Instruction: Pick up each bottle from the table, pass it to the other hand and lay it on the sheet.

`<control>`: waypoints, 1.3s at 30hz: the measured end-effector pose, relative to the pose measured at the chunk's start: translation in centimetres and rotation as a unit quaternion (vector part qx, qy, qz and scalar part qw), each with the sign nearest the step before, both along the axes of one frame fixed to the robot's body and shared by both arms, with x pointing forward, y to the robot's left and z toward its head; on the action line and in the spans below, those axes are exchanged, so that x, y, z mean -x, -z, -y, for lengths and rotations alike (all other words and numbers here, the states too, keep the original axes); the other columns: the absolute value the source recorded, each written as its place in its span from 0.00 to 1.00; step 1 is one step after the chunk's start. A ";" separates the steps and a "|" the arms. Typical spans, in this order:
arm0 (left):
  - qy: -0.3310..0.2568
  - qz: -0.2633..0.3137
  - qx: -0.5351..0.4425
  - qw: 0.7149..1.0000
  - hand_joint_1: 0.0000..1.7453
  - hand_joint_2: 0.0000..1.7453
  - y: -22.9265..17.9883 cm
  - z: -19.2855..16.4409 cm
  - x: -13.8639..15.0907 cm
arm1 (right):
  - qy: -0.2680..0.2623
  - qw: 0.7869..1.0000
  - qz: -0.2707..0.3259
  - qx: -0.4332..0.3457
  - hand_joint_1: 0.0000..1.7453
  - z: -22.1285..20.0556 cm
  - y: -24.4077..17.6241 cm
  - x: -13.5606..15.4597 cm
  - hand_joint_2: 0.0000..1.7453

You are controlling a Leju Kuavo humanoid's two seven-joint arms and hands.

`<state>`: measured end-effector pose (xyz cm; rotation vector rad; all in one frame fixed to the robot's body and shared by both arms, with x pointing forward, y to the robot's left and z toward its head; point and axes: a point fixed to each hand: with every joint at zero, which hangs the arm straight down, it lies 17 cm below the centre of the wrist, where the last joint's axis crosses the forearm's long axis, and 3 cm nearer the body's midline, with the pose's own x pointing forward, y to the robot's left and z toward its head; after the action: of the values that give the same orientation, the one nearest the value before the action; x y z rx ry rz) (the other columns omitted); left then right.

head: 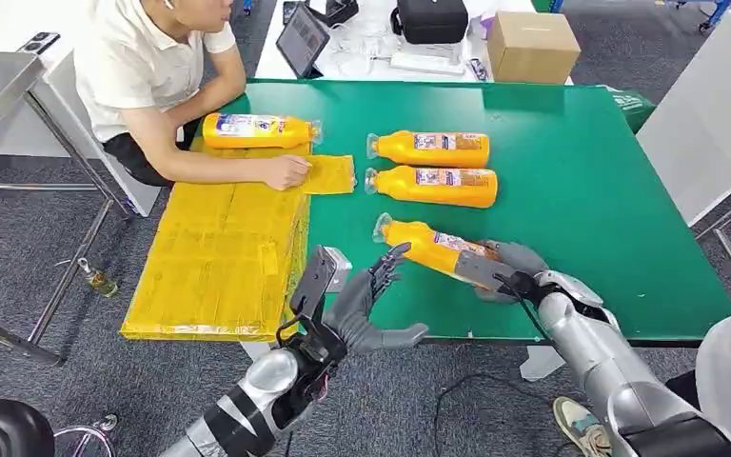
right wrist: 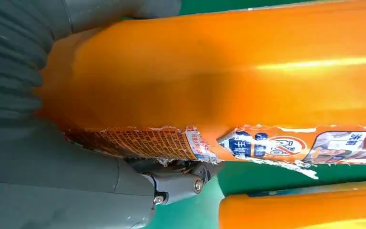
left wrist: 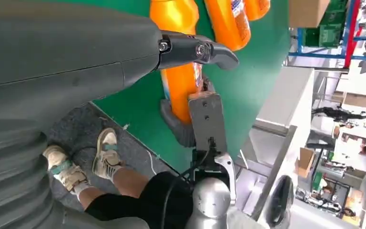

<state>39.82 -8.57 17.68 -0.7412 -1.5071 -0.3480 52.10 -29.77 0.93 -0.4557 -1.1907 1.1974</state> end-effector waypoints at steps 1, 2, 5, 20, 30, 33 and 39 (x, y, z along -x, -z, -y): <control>0.001 0.000 0.000 1.000 0.00 1.00 0.0 0.0 0.0 | 0.000 1.000 0.000 0.000 1.00 0.0 0.0 0.0 1.00; 0.001 0.000 0.000 1.000 0.00 1.00 0.0 0.1 0.1 | 0.000 1.000 0.000 0.001 1.00 0.1 0.0 0.0 1.00; 0.002 0.001 0.001 1.000 0.00 1.00 0.0 0.1 0.1 | 0.003 1.000 -0.002 -0.005 1.00 0.2 0.0 0.0 1.00; -0.291 0.123 0.049 0.947 0.00 1.00 -1.0 -10.0 -0.8 | 0.014 0.949 0.070 -0.307 1.00 -5.9 -3.8 7.7 1.00; -0.296 0.039 0.087 0.950 0.00 1.00 1.4 -11.6 0.2 | 0.006 0.923 0.139 -0.359 1.00 -7.9 -8.5 10.4 1.00; -0.226 -0.006 0.111 0.968 0.00 1.00 2.0 -9.3 0.9 | -0.002 0.915 0.139 -0.378 1.00 -8.9 -9.0 10.8 1.00; -0.196 -0.009 0.118 0.973 0.00 1.00 1.7 -8.4 1.4 | -0.006 0.910 0.137 -0.391 1.00 -9.9 -9.2 10.9 1.00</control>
<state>38.39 -0.12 15.94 -0.6080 -1.6541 0.1374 41.16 -19.87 10.15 -0.0004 -1.7939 0.5835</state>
